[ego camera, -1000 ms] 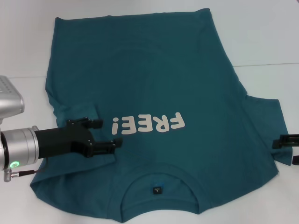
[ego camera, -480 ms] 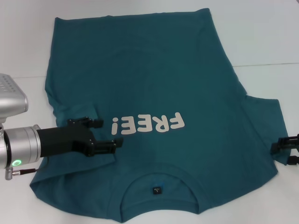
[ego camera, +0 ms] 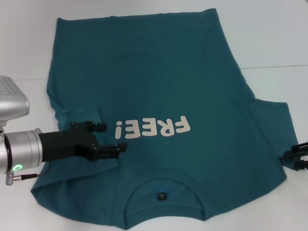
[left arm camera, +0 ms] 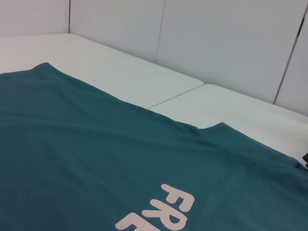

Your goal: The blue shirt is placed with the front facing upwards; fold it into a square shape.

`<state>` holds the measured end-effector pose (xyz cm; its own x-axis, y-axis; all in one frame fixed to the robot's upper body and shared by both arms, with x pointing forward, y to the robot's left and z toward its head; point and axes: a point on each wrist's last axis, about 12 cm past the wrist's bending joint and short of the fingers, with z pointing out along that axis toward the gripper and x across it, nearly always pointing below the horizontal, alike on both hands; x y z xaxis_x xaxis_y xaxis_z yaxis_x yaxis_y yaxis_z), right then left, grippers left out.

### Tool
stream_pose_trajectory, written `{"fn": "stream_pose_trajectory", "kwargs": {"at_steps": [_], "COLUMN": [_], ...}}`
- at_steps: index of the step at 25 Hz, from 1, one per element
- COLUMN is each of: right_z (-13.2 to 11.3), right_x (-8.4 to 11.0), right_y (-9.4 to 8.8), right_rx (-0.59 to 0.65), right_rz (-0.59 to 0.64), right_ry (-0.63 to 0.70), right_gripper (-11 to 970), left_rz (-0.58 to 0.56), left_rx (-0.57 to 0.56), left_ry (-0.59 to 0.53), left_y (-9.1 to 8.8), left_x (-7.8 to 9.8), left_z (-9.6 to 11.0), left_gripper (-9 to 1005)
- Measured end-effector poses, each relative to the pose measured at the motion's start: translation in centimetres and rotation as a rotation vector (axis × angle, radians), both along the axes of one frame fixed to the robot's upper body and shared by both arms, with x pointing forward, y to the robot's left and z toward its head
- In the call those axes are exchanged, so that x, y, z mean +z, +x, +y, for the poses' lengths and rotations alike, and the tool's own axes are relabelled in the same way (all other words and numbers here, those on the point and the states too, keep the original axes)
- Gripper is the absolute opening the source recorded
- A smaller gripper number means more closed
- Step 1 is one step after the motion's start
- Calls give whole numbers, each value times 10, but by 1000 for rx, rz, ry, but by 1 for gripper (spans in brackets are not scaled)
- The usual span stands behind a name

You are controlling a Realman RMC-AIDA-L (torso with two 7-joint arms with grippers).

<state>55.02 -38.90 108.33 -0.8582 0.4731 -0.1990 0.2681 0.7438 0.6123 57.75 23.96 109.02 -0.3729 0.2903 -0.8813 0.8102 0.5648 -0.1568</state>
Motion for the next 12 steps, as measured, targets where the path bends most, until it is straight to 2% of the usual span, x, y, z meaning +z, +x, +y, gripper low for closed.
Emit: {"fn": "stream_pose_trajectory", "kwargs": {"at_steps": [4, 10, 12], "right_z": [-7, -16, -16], "right_x": [2, 17, 19], "right_y": [-3, -6, -6], "right_rx": [-20, -17, -14], "right_rz": [-3, -34, -39], "right_ry": [10, 2, -9], "right_gripper": [508, 315, 369], "left_rz": [3, 3, 2], "left_rx": [1, 0, -2], "left_ry": [-1, -1, -2], "left_y": [0, 1, 1], "left_x": [1, 1, 1], "left_z": [0, 0, -1], "left_gripper": [906, 907, 907]}}
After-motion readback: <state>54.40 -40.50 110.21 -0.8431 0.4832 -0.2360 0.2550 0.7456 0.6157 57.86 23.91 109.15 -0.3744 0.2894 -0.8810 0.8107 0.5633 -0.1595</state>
